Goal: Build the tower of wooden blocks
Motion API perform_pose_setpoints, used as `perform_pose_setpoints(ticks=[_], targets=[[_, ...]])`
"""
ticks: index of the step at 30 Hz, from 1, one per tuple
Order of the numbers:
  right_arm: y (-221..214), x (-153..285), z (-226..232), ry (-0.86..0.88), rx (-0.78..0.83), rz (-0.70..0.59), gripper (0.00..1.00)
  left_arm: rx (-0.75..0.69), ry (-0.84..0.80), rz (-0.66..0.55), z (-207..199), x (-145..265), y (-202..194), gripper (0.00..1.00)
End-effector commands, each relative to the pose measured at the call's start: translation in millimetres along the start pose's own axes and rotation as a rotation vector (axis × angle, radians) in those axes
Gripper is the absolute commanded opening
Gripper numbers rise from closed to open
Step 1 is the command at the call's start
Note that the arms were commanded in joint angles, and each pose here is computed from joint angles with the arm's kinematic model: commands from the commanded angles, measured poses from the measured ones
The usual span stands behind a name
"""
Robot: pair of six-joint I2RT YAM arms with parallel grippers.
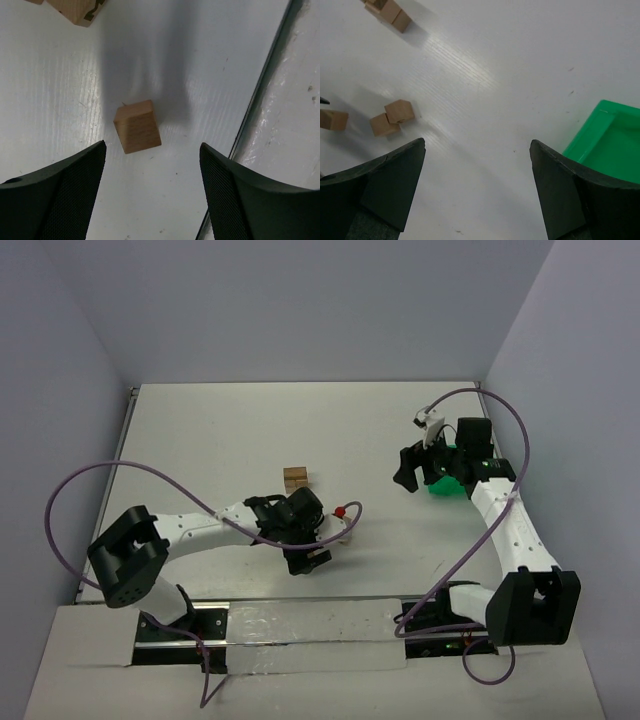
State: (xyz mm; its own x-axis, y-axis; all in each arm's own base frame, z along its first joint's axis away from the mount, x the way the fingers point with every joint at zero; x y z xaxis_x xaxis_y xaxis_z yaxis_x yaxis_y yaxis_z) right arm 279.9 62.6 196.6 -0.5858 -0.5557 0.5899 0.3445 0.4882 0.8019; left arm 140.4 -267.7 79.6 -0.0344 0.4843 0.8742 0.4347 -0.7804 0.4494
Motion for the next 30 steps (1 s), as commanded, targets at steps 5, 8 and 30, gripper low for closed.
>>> perform_pose_setpoints(ticks=[5, 8, 30], targets=[[6, 11, -2, -0.037, -0.042, -0.071, 0.93, 0.056, 0.038, -0.007, 0, -9, 24, 0.78], [7, 11, -1, -0.037, -0.038, -0.077, 0.92, 0.062, 0.049, -0.003, 2, -11, 25, 0.74], [18, 10, -4, -0.025, -0.038, -0.125, 0.93, -0.152, -0.032, -0.102, 34, 78, 62, 0.00]])
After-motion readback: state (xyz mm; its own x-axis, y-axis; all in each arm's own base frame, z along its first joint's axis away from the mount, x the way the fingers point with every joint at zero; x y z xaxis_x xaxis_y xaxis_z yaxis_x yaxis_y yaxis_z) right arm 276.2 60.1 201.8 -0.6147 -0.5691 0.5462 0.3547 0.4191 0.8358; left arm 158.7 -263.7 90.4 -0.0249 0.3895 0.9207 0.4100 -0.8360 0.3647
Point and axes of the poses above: each gripper's point midway between its finger pads, its own x axis back along the fingers, its own z axis along the line the jaws close on, y = z × x, the point moved 4 cm from there along x, back along the fingers, and after that the axes turned 15 degrees about x, right-handed, at the moved point
